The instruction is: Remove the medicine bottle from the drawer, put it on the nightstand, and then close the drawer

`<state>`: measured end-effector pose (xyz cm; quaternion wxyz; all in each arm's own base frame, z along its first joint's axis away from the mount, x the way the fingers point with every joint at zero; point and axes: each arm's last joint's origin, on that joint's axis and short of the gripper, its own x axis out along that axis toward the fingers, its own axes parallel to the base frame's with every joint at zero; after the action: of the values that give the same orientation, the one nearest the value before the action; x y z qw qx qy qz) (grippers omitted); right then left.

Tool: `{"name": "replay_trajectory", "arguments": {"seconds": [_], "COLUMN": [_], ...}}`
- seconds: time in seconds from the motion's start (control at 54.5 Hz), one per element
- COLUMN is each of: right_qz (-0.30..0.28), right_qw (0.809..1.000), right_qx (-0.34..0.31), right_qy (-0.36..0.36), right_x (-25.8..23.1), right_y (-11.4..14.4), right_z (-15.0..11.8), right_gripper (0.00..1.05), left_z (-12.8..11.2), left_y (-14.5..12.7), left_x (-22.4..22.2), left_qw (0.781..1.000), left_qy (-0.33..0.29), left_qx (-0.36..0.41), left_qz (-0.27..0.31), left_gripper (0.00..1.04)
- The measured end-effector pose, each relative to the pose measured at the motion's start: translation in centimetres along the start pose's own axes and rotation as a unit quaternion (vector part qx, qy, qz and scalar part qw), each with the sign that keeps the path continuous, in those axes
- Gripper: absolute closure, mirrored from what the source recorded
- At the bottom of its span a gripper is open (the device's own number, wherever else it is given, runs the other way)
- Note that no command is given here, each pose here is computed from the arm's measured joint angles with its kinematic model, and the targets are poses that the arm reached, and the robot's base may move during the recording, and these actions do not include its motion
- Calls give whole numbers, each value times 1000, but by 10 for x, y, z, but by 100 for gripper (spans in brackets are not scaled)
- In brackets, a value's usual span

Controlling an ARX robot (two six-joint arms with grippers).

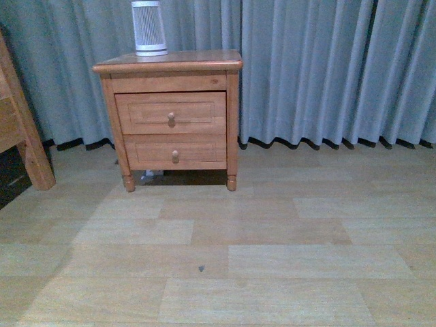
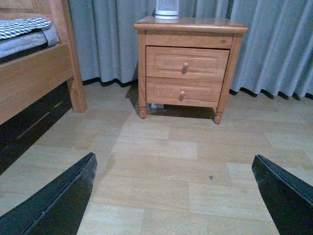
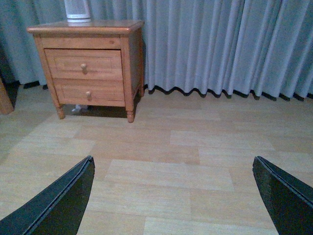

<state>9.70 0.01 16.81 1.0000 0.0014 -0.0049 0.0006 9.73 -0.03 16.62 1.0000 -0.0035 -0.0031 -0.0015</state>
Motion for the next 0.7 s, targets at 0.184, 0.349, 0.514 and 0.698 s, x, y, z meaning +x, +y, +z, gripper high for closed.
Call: {"name": "replay_trajectory", "arguments": {"seconds": [0.184, 0.349, 0.514, 0.698], "right_qz": [0, 0, 0, 0], "right_qw": [1000, 1000, 1000, 1000], "right_qx": [0, 0, 0, 0], "right_qy": [0, 0, 0, 0], "right_x": [0, 0, 0, 0], "right_y": [0, 0, 0, 0], "right_z": [0, 0, 0, 0], "right_gripper": [7, 7, 7, 7], "left_z": [0, 0, 0, 0], "left_y": [0, 0, 0, 0], "left_x": [0, 0, 0, 0], "left_qw": [1000, 1000, 1000, 1000], "left_qy": [0, 0, 0, 0], "left_qx": [0, 0, 0, 0], "left_qz": [0, 0, 0, 0], "left_gripper": [6, 6, 6, 6]}}
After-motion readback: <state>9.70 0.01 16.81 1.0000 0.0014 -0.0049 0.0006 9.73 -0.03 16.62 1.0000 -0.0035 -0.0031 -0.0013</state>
